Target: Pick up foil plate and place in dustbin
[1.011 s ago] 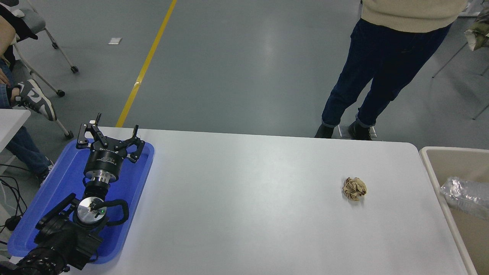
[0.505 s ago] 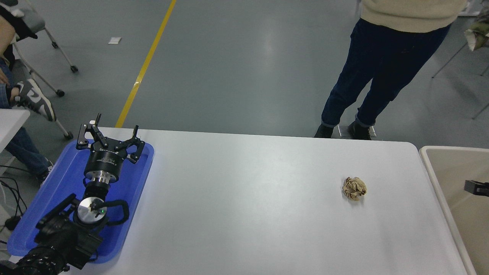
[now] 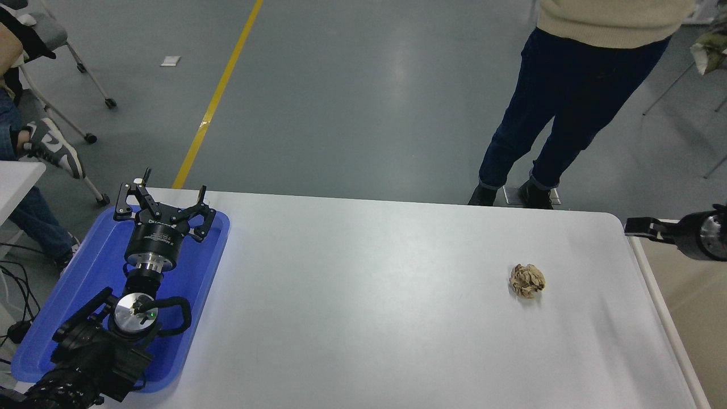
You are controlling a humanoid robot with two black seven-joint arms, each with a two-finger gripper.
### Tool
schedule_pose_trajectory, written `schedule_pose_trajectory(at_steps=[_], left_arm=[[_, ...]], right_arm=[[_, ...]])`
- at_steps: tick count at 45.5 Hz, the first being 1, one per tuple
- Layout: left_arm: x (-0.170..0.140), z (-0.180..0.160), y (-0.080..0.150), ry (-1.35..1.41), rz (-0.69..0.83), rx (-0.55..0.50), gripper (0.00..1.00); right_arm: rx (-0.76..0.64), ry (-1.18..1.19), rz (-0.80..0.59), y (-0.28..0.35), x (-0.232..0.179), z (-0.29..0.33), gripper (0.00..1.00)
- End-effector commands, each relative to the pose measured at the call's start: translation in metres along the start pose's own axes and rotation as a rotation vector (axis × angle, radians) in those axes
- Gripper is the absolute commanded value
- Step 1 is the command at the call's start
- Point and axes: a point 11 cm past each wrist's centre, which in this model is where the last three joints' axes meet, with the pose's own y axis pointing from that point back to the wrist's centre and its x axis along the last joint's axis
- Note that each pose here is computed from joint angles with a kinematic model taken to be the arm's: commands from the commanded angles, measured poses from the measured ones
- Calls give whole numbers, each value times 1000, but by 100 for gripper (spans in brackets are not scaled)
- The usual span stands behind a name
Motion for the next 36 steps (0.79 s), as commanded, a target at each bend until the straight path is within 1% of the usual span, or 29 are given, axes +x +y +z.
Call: schedule_pose_trajectory(at_steps=[1,7,17,20,26,32,36], left_arm=[[0,0,0,0,1,0,100],[0,0,0,-1,1,0,100],[0,0,0,1,0,0,100],[0,0,0,0,1,0,100],[0,0,0,0,1,0,100],[0,0,0,1,2,-2,100],[0,0,0,1,2,-2,100]], right_arm=[[129,168,-155,48,-24,-84,100],[132,208,-227,76,-21,-97,100],[135,281,-387,117,-15,-130,100],[139,257,-433,123,-18,-143,100],[160,240,-425,139,-10,-179,100],[78,315,-415,148,-7,-199,100],[65,316,-415,152,-8,-216,100]])
